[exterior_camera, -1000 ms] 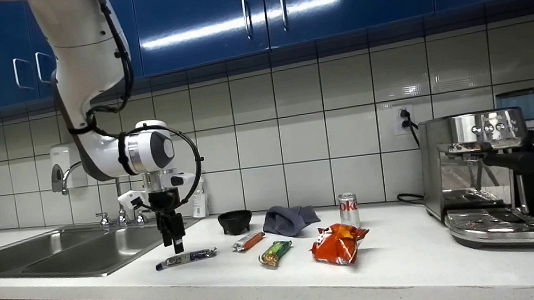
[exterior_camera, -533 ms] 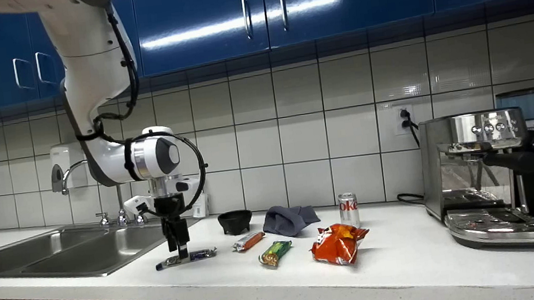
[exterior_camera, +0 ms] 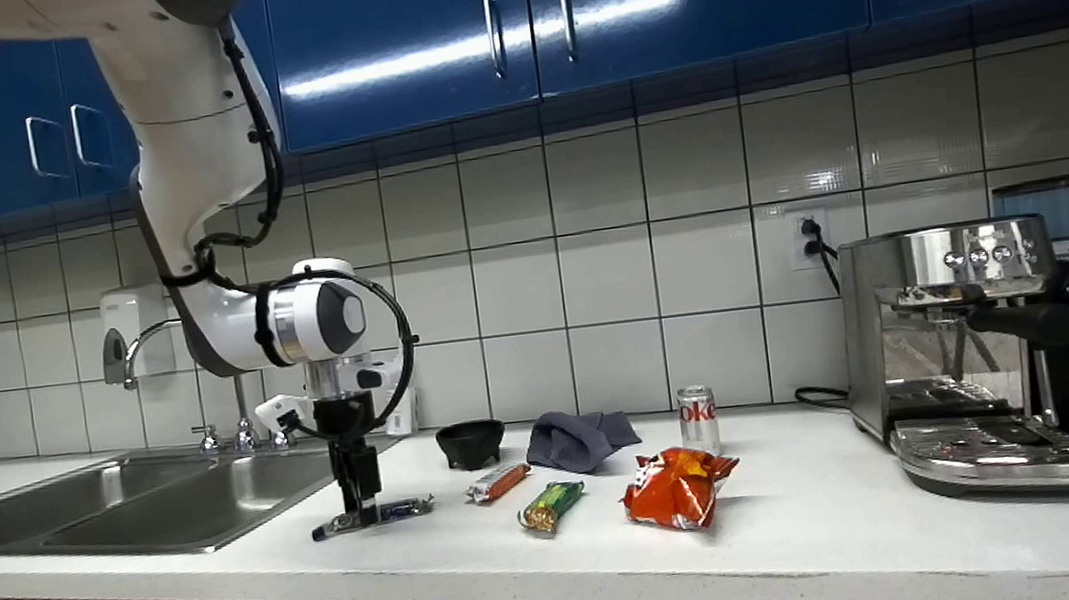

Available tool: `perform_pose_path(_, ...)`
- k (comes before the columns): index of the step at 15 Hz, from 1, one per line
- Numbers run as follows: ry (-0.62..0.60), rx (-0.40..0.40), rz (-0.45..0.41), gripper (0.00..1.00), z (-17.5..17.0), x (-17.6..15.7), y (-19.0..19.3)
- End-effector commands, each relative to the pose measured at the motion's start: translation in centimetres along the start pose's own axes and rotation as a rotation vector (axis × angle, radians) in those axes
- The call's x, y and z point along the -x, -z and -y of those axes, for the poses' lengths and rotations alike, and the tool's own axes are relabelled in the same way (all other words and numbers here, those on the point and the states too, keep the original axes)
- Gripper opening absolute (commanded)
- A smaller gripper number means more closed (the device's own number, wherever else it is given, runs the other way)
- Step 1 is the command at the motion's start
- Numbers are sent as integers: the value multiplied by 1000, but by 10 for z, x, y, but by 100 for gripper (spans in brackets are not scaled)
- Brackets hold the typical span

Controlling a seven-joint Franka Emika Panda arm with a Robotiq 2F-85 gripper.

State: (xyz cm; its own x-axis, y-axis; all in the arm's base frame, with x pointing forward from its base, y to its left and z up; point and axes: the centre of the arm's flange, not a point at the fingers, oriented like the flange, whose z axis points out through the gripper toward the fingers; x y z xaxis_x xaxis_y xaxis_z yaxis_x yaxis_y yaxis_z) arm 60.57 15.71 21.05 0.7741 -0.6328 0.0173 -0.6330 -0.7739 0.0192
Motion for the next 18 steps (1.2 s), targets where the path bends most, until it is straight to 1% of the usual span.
perform_pose_path(1,-22,-7,21,49,2,-10,1)
perform_pose_path(6,-31,-9,24,11,-2,-13,-1)
perform_pose_path(7,-33,-14,28,7,-4,-13,-1)
perform_pose_path(12,-53,-42,26,8,-25,-15,-4)
perform_pose_path(18,-59,-83,-8,8,-46,-12,-1)
